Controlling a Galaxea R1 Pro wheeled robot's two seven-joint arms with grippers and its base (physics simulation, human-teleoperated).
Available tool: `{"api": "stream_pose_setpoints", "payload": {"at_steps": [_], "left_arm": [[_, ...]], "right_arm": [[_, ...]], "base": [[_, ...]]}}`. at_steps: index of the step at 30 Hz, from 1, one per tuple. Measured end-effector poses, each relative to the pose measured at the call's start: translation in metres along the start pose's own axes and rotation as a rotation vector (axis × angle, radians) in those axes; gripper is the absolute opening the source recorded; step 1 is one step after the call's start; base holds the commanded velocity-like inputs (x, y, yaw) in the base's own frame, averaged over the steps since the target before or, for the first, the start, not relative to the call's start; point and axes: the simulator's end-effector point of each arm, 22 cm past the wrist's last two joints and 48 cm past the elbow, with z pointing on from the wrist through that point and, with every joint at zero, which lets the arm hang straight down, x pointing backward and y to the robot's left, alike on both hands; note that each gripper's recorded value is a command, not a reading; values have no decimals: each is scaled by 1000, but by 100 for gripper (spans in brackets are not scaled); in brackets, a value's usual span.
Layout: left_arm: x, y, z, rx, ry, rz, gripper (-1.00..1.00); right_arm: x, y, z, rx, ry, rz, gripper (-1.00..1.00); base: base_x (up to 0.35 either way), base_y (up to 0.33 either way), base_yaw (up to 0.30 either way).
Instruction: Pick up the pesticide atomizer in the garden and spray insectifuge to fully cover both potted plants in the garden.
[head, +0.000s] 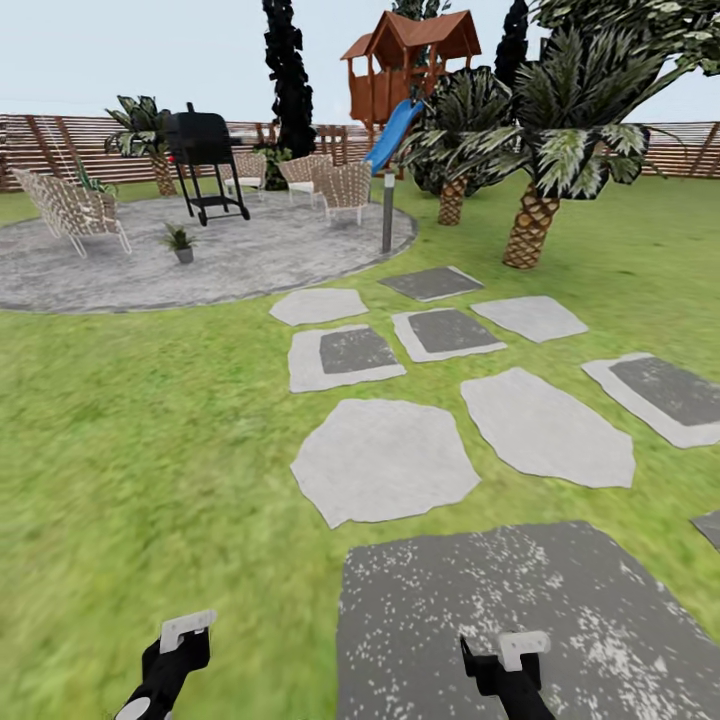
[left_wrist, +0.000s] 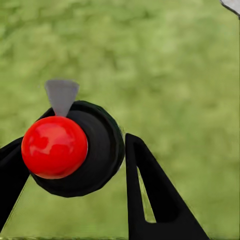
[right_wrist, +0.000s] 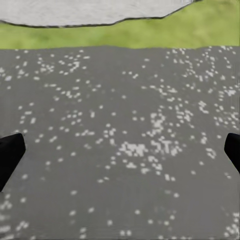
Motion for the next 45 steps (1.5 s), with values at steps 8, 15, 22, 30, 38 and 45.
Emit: {"api": "stream_pose_setpoints", "payload": {"at_steps": [8, 15, 22, 30, 38, 45], "left_arm": [[1, 0, 0, 0, 2, 1, -100], [1, 0, 0, 0, 1, 0, -100], [-4, -1, 0, 1, -9, -2, -100], [-11, -1, -2, 2, -24, -3, -100], [-17, -3, -3, 5, -35, -4, -100], [-17, -3, -3, 5, -36, -5, -100]], "right_arm": [[0, 0, 0, 0, -1, 0, 100], [-1, 0, 0, 0, -2, 0, 100], [-7, -1, -1, 2, -23, 1, 100], [-15, -1, -1, 2, -43, 0, 100], [-21, -2, -2, 4, -56, 2, 100], [-22, -1, -2, 2, -57, 0, 100]], "base": [[0, 0, 280], [0, 0, 276], [0, 0, 86], [57, -32, 5], [225, -158, 0], [237, -168, 0]]}}
